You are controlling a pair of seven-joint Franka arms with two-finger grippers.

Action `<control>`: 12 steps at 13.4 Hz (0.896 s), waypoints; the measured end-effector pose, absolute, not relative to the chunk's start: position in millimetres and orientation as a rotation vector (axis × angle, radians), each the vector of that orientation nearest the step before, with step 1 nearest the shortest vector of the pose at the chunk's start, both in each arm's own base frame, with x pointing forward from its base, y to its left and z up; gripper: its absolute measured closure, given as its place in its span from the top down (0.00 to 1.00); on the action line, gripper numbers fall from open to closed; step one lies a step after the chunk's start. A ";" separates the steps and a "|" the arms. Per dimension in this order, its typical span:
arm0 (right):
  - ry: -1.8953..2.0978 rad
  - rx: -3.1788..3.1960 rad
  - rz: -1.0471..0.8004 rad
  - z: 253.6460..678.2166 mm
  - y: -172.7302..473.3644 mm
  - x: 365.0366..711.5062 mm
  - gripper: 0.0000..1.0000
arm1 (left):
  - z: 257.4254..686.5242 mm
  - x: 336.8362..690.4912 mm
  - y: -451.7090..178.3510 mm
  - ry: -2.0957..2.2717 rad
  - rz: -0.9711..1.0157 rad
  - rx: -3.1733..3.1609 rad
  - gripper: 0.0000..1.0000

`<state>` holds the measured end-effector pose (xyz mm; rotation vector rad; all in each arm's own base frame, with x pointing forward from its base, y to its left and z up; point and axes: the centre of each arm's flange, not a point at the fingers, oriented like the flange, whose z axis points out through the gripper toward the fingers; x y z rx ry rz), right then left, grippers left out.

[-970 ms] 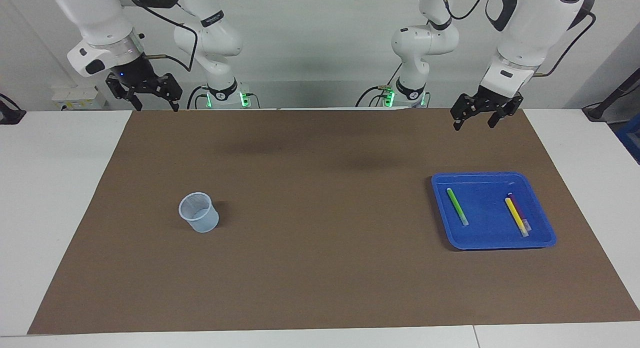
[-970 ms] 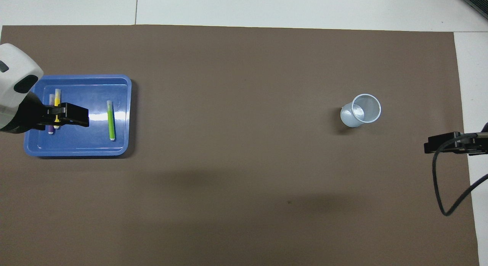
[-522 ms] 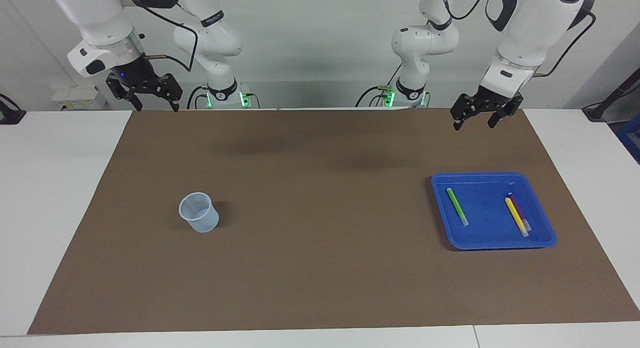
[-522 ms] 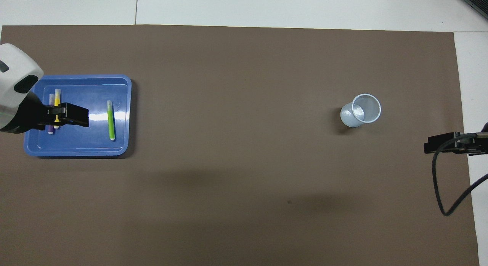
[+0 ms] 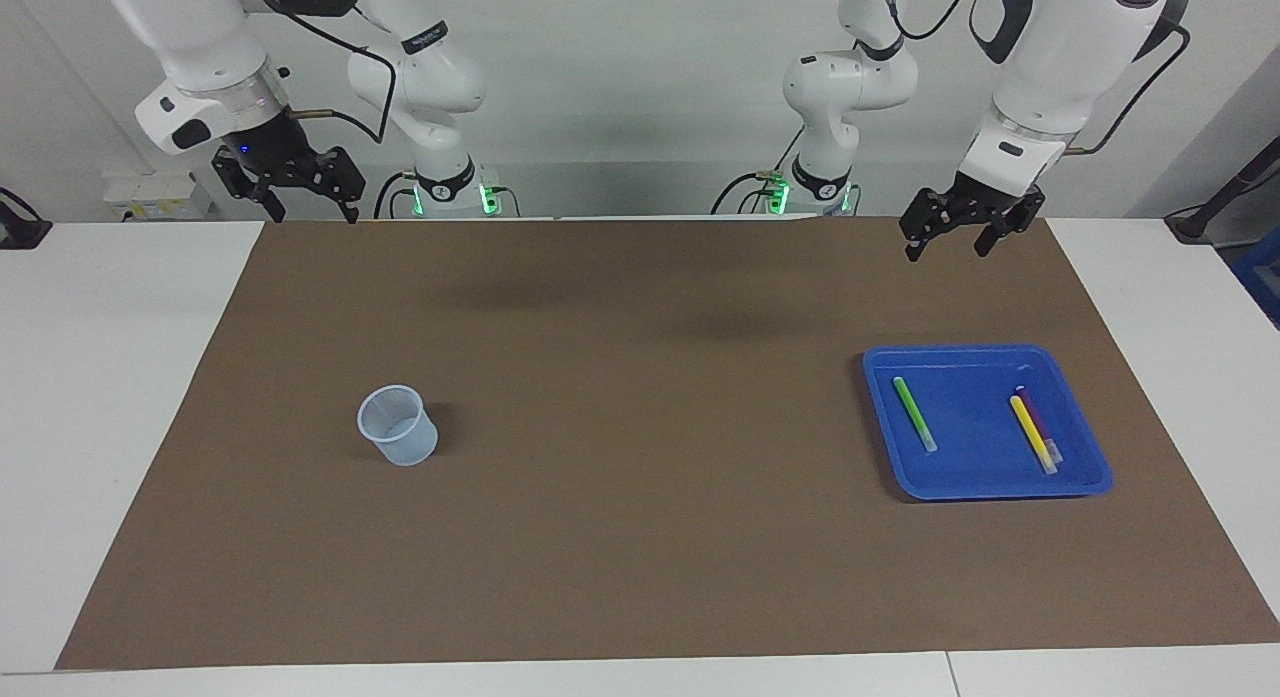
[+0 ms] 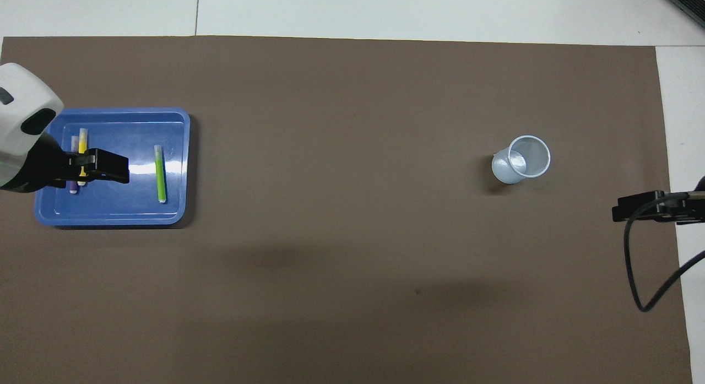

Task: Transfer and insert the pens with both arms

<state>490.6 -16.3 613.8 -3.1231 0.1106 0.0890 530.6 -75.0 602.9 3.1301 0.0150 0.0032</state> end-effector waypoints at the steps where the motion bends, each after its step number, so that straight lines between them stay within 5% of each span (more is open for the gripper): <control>1: 0.111 -3.123 0.089 613.8 -16.3 490.6 1.00 | 602.9 530.6 -74.7 0.016 0.003 3.130 1.00; 12: 0.095 -3.133 0.044 617.6 -22.2 492.2 1.00 | 607.5 535.6 -69.2 0.090 0.074 3.121 1.00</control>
